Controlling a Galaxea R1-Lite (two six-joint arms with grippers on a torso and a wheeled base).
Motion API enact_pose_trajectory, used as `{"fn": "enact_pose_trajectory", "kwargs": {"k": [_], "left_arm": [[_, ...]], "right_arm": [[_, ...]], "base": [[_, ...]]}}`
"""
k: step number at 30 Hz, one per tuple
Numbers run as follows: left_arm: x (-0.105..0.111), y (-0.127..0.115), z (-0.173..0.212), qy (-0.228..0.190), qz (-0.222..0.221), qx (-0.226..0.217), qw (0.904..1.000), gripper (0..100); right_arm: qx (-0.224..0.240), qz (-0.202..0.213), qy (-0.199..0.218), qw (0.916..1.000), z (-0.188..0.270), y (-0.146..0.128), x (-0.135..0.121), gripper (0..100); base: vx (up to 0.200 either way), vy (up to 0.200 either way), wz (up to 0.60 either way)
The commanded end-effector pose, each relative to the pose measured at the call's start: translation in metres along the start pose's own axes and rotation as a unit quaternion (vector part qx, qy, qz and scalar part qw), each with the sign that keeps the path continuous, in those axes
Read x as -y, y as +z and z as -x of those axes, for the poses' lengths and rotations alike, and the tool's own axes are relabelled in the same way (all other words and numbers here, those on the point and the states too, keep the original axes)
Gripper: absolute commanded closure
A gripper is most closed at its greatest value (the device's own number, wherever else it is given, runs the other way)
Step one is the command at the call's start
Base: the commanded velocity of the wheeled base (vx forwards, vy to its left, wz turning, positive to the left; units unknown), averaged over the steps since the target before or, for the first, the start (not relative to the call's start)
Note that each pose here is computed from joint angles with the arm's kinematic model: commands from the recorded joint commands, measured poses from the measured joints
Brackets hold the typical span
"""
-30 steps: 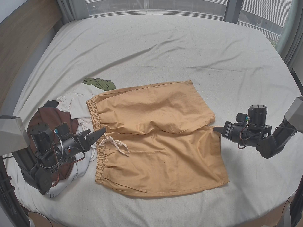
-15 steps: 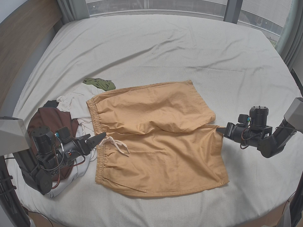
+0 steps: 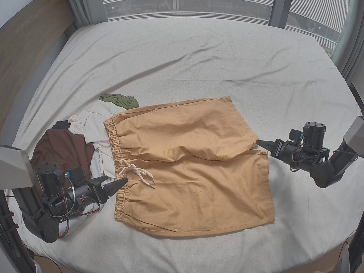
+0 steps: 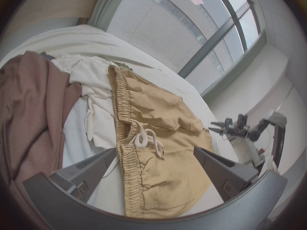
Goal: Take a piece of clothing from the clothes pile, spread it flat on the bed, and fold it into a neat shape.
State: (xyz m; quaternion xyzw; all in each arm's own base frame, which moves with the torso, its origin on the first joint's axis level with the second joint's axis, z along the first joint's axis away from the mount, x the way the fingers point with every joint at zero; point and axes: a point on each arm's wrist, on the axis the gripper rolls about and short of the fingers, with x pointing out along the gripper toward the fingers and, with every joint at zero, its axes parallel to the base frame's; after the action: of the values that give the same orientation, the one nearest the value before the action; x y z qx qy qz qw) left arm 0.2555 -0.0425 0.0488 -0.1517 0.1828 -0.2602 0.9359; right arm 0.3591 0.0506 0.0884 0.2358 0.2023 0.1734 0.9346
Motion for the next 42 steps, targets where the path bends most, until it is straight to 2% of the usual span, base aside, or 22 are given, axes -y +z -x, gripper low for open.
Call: {"fn": "enact_pose_trajectory", "kwargs": {"k": [1, 16, 25, 31, 38, 42], "left_arm": [[0.004, -0.009, 0.014, 0.005, -0.010, -0.021, 0.9997, 0], [0.006, -0.036, 0.036, 0.023, 0.030, -0.089, 0.9953, 0], [-0.006, -0.064, 0.025, 0.037, 0.060, -0.154, 0.9856, 0], [-0.005, -0.066, 0.023, 0.034, 0.067, -0.158, 0.9845, 0], [-0.004, -0.061, 0.010, 0.032, 0.122, -0.140, 0.9820, 0], [-0.005, -0.061, 0.009, 0.032, 0.131, -0.140, 0.9810, 0]], "right_arm": [[0.030, 0.010, 0.010, 0.9995, 0.018, 0.019, -0.013, 0], [0.020, 0.016, 0.028, 0.9993, 0.025, 0.012, -0.029, 0], [0.014, 0.014, 0.025, 0.9995, 0.023, 0.009, -0.027, 0], [0.011, 0.013, 0.024, 0.9996, 0.023, 0.007, -0.027, 0], [0.009, 0.014, 0.027, 0.9995, 0.021, 0.006, -0.029, 0], [0.009, 0.014, 0.027, 0.9995, 0.021, 0.006, -0.029, 0]], "base": [[0.000, 0.000, 0.00], [0.000, 0.000, 0.00], [0.000, 0.000, 0.00], [0.000, 0.000, 0.00], [0.000, 0.000, 0.00], [0.000, 0.000, 0.00]]}}
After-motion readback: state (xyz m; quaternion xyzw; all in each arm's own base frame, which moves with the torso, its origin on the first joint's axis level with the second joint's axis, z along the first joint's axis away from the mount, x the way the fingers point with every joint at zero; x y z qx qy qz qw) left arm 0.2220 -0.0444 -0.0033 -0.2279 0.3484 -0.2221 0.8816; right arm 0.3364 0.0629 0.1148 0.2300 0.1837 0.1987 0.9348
